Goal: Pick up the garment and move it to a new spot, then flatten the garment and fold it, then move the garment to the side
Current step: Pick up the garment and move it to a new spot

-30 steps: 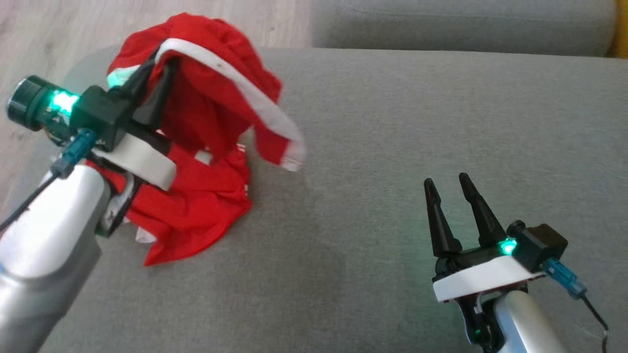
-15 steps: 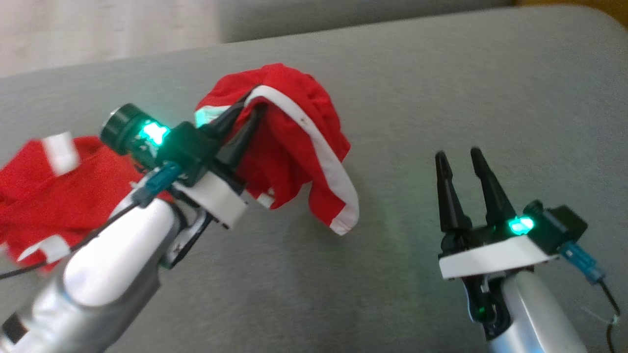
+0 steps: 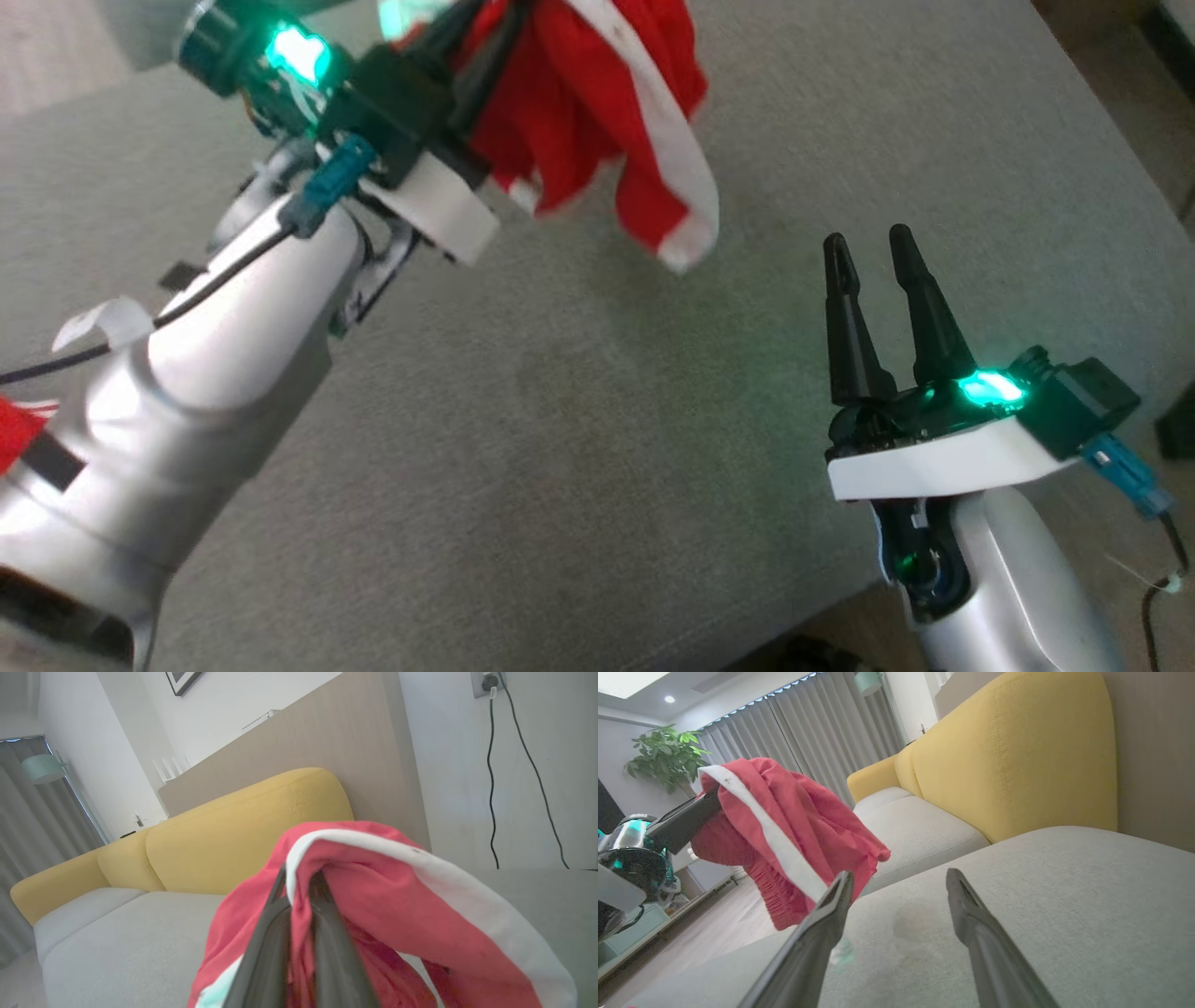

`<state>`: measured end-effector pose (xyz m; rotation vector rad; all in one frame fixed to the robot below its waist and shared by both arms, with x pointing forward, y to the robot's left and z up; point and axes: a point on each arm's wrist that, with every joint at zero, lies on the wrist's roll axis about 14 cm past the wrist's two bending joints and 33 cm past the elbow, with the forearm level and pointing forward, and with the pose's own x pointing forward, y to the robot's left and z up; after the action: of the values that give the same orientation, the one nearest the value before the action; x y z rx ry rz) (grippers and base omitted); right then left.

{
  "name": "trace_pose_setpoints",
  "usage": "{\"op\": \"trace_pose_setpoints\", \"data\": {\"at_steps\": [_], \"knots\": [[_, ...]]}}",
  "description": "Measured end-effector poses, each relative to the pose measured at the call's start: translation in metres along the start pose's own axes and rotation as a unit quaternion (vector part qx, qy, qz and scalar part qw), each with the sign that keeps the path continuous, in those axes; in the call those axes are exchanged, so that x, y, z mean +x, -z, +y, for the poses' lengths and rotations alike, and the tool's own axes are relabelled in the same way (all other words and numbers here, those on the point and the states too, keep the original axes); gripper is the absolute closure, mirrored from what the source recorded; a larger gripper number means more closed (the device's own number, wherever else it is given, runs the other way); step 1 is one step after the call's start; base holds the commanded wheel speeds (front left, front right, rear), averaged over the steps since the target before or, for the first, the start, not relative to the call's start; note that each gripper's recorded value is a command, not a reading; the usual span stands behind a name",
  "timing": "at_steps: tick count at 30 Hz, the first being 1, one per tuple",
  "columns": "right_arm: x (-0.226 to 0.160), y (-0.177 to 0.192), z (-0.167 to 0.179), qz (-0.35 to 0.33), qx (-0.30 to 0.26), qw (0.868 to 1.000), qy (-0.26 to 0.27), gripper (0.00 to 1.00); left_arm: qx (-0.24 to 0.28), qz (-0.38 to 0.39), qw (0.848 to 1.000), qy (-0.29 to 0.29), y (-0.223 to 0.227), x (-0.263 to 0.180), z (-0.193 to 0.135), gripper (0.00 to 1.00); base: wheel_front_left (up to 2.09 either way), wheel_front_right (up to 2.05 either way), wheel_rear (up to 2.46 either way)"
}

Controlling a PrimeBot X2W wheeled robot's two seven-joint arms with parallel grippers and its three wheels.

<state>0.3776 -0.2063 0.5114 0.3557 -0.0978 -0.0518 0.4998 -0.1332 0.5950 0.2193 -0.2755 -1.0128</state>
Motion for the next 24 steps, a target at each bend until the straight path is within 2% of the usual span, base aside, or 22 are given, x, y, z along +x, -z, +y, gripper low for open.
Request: {"op": "trace_pose_setpoints", "data": {"at_steps": [3,6,7,8,9,13,16,20,24], "knots": [[-0.001,0.004,-0.008,0.007,-0.005,1.000,0.013,0.00,0.004,-0.003,1.000,-0.005,0.016,0.009,0.002,1.00,0.00,0.00,0.00],[0.000,0.006,-0.011,0.010,-0.006,1.000,0.017,0.00,0.013,0.031,0.999,0.026,0.050,0.003,-0.016,1.00,0.00,0.00,0.00],[0.001,0.007,-0.011,0.010,-0.005,1.000,0.017,0.00,0.015,0.052,0.998,0.037,0.066,-0.004,-0.024,0.87,0.00,0.00,0.00],[0.002,0.007,-0.011,0.010,-0.005,1.000,0.017,0.00,0.016,0.076,0.996,0.051,0.083,-0.013,-0.034,0.11,0.00,0.00,0.00],[0.003,0.008,-0.011,0.010,-0.004,1.000,0.017,0.00,0.012,0.099,0.993,0.062,0.099,-0.023,-0.044,0.00,0.00,0.00,0.00],[0.010,0.012,-0.009,0.013,-0.002,1.000,0.011,0.00,-0.009,0.179,0.981,0.078,0.151,-0.068,-0.070,0.00,0.00,0.00,0.00],[0.015,0.016,-0.002,0.017,-0.005,1.000,-0.002,0.00,-0.023,0.191,0.980,0.053,0.159,-0.083,-0.069,0.00,0.00,0.00,0.00],[0.022,0.024,0.011,0.025,-0.012,0.999,-0.025,0.00,-0.032,0.175,0.984,-0.001,0.148,-0.092,-0.047,0.00,0.00,0.00,0.00],[0.028,0.027,0.026,0.026,-0.018,0.998,-0.050,0.00,-0.055,0.156,0.982,-0.087,0.131,-0.111,-0.013,0.00,0.00,0.00,0.00]]}}
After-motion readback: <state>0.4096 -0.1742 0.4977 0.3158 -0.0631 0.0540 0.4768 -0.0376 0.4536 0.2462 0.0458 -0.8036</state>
